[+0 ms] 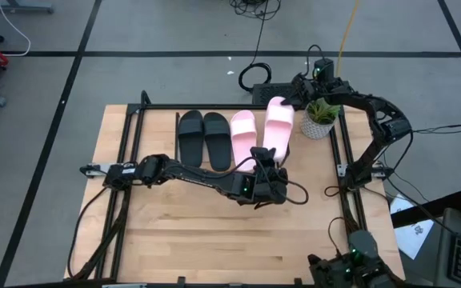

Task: Pick and place slides into the shelf
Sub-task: Put the pink slipper onto the shelf

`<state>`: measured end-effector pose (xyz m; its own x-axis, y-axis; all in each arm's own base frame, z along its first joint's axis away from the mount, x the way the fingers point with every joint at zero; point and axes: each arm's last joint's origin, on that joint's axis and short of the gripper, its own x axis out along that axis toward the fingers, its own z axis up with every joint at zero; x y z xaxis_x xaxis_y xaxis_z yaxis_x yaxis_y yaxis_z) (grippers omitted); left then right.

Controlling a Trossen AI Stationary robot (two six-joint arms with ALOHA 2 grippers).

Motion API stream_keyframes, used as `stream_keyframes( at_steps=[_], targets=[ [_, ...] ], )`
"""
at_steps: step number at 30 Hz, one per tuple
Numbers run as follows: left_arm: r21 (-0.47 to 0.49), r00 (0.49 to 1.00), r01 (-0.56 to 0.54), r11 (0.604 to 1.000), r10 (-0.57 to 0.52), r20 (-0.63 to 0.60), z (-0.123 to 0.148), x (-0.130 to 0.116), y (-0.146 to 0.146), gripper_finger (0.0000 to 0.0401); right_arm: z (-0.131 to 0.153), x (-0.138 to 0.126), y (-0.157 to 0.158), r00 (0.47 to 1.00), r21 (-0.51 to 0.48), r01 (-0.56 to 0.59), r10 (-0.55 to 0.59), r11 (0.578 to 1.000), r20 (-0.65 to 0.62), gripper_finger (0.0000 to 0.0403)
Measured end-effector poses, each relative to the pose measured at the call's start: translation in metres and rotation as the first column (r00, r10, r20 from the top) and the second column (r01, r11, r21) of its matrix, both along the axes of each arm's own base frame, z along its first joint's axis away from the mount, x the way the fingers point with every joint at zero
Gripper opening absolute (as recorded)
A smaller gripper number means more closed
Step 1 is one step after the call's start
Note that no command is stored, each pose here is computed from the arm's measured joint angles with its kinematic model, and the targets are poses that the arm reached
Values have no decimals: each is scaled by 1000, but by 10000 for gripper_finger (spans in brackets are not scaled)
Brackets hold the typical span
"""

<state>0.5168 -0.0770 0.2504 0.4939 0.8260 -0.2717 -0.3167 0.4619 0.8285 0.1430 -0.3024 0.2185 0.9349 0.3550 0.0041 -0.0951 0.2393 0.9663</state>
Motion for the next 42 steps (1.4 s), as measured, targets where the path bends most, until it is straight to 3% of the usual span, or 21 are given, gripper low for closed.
stream_keyframes(
  at_steps=[8, 20, 27, 31, 36, 42],
  targets=[
    [1, 1000, -4, 1000, 4, -2, 0, 0, 2, 50, 0, -2, -1, 1000, -4, 8, -8, 1000, 0, 54],
    [-26, 1000, 20, 999, -20, -4, -1, 1, 3, 52, 0, 13, 6, 1000, -2, -25, 25, 1000, -9, 95],
    [-59, 999, 5, 998, -3, 32, -2, 2, 9, 146, 0, 14, 6, 1000, -2, -28, 28, 1000, -8, 96],
    [-62, 1000, 5, 998, -3, 26, -2, 3, 14, 167, 1, 14, 6, 1000, -3, -29, 29, 1000, -8, 96],
    [-37, 1000, 18, 999, -19, -16, -2, 3, 15, 144, 1, 14, 6, 1000, -3, -30, 30, 1000, -8, 96],
    [-32, 1000, 20, 999, -21, -24, -2, 3, 15, 73, 0, 14, 6, 1000, -2, -29, 29, 1000, -9, 96]
  ],
)
